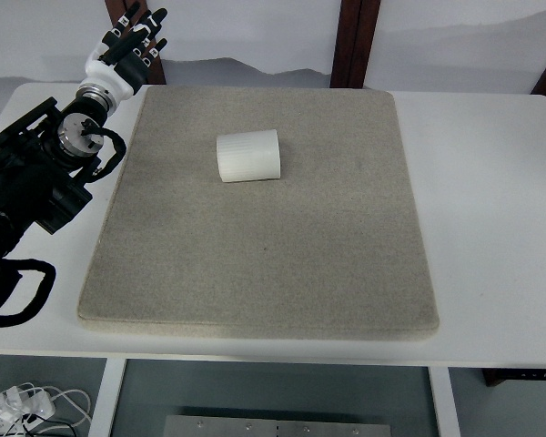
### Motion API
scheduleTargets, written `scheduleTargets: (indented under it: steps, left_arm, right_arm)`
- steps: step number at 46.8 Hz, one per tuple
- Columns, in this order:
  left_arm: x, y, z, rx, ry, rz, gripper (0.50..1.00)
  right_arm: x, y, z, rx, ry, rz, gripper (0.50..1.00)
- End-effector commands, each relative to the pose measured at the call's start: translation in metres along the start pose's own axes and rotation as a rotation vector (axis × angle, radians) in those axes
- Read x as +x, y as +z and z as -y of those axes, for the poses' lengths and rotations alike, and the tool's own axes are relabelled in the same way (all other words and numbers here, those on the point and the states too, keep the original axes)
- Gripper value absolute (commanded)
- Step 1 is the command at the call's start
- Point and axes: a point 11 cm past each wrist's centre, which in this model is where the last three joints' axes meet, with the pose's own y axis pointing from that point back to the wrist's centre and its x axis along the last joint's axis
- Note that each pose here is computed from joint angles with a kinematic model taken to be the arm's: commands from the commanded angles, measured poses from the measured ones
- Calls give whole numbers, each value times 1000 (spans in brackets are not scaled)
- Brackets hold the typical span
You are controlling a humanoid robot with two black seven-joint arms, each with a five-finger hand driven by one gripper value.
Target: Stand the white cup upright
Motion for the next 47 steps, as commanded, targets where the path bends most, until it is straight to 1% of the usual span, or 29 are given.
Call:
scheduleTargets:
  steps: [1, 22, 30, 36, 39, 45, 47]
  left_arm:
    - [0, 0, 0, -3, 0, -12, 999]
    - [-1, 3, 0, -8, -13, -19, 999]
    - [-4, -1, 0, 3, -34, -1, 999]
    - [-12, 1, 2, 8, -61, 18, 999]
    - [-18, 0, 3, 19, -86, 61, 996]
    - [-43, 11, 8, 24, -174, 170, 996]
    - [-46, 12, 9, 28, -190, 199, 996]
  right_arm:
    - [0, 0, 0, 0, 0, 0, 952]
    - [0, 0, 0, 0, 0, 1, 952]
    - [0, 0, 0, 0, 0, 0, 952]
    - [0, 0, 0, 0, 0, 0, 952]
    - [0, 0, 0, 0, 0, 0, 952]
    - [0, 0, 0, 0, 0, 0, 952]
    - [0, 0, 0, 0, 0, 0, 952]
